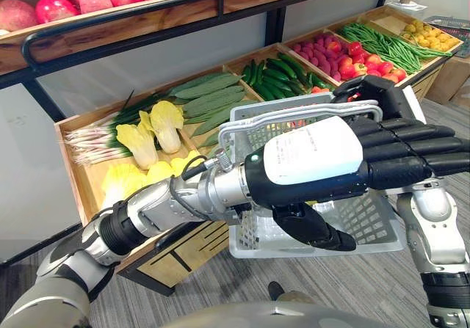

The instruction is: Pick vegetable in the basket

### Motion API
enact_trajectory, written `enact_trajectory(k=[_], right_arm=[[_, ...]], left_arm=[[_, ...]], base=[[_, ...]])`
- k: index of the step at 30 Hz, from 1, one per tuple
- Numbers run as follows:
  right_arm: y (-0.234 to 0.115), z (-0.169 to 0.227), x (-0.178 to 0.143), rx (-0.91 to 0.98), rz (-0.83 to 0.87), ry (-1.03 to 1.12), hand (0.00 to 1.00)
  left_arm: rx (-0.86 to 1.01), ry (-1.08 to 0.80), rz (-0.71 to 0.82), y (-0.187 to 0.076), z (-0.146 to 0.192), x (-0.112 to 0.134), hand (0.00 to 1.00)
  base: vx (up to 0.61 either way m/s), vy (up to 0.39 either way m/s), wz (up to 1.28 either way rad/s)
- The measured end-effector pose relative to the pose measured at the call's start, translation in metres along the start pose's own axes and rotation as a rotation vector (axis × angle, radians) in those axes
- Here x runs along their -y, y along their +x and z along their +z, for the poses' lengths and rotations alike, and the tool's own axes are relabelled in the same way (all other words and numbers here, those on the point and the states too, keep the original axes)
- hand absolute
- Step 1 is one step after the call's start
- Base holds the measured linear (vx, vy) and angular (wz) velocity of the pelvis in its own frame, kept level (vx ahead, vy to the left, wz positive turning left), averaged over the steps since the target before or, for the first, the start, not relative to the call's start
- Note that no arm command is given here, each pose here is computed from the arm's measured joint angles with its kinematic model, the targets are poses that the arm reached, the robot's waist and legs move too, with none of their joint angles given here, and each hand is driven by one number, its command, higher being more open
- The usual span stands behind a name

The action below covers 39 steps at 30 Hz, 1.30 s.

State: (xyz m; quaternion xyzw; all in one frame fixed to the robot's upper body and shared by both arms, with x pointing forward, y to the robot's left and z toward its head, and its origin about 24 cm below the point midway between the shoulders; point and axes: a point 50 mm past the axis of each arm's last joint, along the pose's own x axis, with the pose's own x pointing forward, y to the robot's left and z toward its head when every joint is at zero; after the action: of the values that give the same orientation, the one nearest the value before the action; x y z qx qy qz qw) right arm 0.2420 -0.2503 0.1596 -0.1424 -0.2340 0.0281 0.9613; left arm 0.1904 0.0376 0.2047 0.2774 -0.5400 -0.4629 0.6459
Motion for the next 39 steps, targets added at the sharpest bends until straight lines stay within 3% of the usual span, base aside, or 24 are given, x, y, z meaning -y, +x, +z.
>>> enact_trajectory(k=[6,10,14,19,21,22,23,24,26,29,34,37,39], right_arm=[[-0.006,-0.006,0.032,-0.047,-0.136,-0.053,0.00],[-0.024,-0.002,0.064,-0.069,-0.275,-0.110,0.00],[-0.051,0.000,0.088,-0.121,-0.373,-0.169,0.00],[-0.086,-0.003,0.103,-0.195,-0.478,-0.192,0.00],[-0.107,-0.005,0.110,-0.237,-0.544,-0.200,0.00],[-0.108,-0.005,0.111,-0.240,-0.550,-0.201,0.00],[-0.122,-0.006,0.117,-0.272,-0.603,-0.205,0.00],[-0.127,-0.006,0.119,-0.284,-0.622,-0.207,0.00],[-0.147,-0.012,0.123,-0.337,-0.690,-0.198,0.00],[-0.171,-0.015,0.122,-0.389,-0.765,-0.184,0.00],[-0.184,-0.026,0.111,-0.435,-0.814,-0.122,0.00],[-0.187,-0.034,0.103,-0.461,-0.818,-0.085,0.00],[-0.189,-0.043,0.098,-0.497,-0.815,-0.058,0.00]], left_arm=[[-0.090,0.089,0.103,-0.021,0.001,-0.028,1.00],[-0.261,0.204,0.297,-0.059,-0.002,-0.057,1.00],[-0.472,0.289,0.454,-0.106,-0.005,-0.072,1.00],[-0.863,0.341,0.684,-0.188,-0.005,-0.074,1.00],[-1.031,0.373,0.886,-0.230,0.006,-0.071,1.00],[-1.041,0.379,0.903,-0.233,0.008,-0.071,1.00],[-1.126,0.422,1.078,-0.261,0.025,-0.067,1.00],[-1.147,0.431,1.158,-0.272,0.032,-0.065,1.00],[-1.292,0.536,1.420,-0.311,0.069,-0.050,1.00],[-1.519,0.643,1.613,-0.350,0.112,-0.023,1.00],[-1.855,0.727,1.922,-0.391,0.173,0.041,1.00],[-1.993,0.668,2.114,-0.406,0.193,0.083,1.00],[-2.130,0.541,2.318,-0.412,0.212,0.134,1.00]], base=[[0.00,0.003,0.04],[-0.01,-0.014,0.16],[-0.02,-0.029,0.09],[-0.01,-0.029,0.12],[0.01,-0.026,0.17],[0.02,-0.033,0.27],[0.02,-0.028,0.21],[0.03,-0.030,0.33],[0.04,-0.031,0.30],[0.03,-0.024,0.31],[-0.02,0.007,0.19],[-0.04,0.008,0.18],[-0.04,0.005,0.05]])
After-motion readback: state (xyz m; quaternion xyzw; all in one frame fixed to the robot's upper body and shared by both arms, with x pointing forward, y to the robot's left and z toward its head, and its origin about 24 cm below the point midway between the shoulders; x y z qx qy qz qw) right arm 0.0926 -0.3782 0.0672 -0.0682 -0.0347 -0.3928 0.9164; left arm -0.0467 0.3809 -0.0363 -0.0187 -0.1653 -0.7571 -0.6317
